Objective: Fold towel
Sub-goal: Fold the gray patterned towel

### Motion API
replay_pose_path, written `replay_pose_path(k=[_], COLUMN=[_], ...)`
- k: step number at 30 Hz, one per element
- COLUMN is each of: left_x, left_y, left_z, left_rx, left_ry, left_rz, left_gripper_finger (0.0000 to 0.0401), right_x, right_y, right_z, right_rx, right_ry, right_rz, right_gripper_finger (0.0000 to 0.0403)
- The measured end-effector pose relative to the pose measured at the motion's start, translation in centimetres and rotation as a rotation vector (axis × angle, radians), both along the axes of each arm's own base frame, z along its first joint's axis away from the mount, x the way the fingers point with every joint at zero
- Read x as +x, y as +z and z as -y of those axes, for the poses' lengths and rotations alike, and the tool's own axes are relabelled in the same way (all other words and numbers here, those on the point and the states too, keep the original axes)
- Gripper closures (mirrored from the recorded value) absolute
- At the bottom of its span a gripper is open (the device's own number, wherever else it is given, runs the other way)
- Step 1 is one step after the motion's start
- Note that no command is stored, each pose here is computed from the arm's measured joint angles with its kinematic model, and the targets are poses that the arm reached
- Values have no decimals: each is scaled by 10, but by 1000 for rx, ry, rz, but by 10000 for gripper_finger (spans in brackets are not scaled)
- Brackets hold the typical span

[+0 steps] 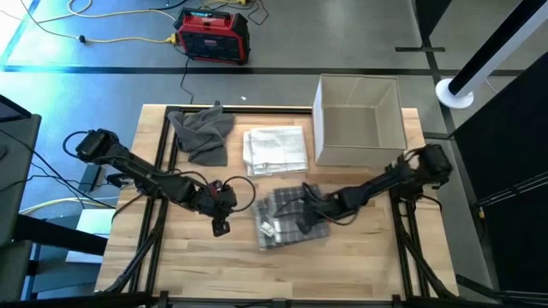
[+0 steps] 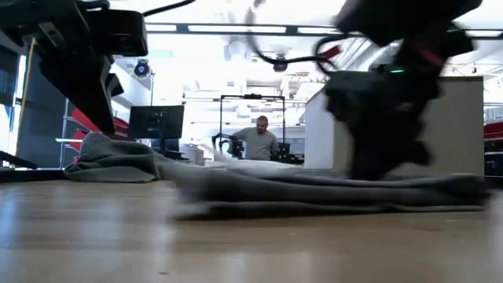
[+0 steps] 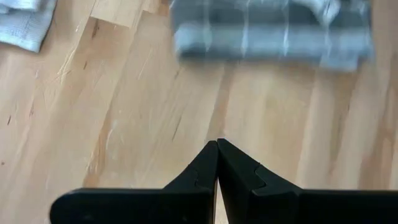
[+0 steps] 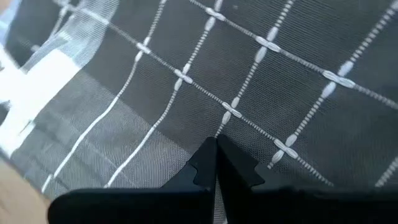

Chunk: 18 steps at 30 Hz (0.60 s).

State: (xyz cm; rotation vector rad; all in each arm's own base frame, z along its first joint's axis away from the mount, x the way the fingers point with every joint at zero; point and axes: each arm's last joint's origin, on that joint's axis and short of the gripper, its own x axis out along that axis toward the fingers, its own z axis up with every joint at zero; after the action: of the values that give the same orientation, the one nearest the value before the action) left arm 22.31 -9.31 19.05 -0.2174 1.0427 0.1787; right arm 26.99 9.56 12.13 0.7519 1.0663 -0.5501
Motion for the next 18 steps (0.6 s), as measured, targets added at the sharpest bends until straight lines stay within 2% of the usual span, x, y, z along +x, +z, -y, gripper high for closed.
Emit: replay_pose_path(k=[6,13,15,18], left_x=[-2,-4,-5,-6], left_y=[0,-1,-2,-2], left_z=[3,2,1,0], left_rx=[3,10,18,42], left_ry=[-10,14,14,12], left_rz=[-2,-21,-37,-50], left_gripper_finger=[401,401,401,401], right_x=[-67,-117,-124,-130], right_y=[7,21,25,29], right_z=[2,15,16,16], right_rx=[-35,-86,-96,-117], right_ry=[-156,-393,-403,-336], right_rz=[-189,-326,-366,-383], right_gripper_finger=[403,403,403,403])
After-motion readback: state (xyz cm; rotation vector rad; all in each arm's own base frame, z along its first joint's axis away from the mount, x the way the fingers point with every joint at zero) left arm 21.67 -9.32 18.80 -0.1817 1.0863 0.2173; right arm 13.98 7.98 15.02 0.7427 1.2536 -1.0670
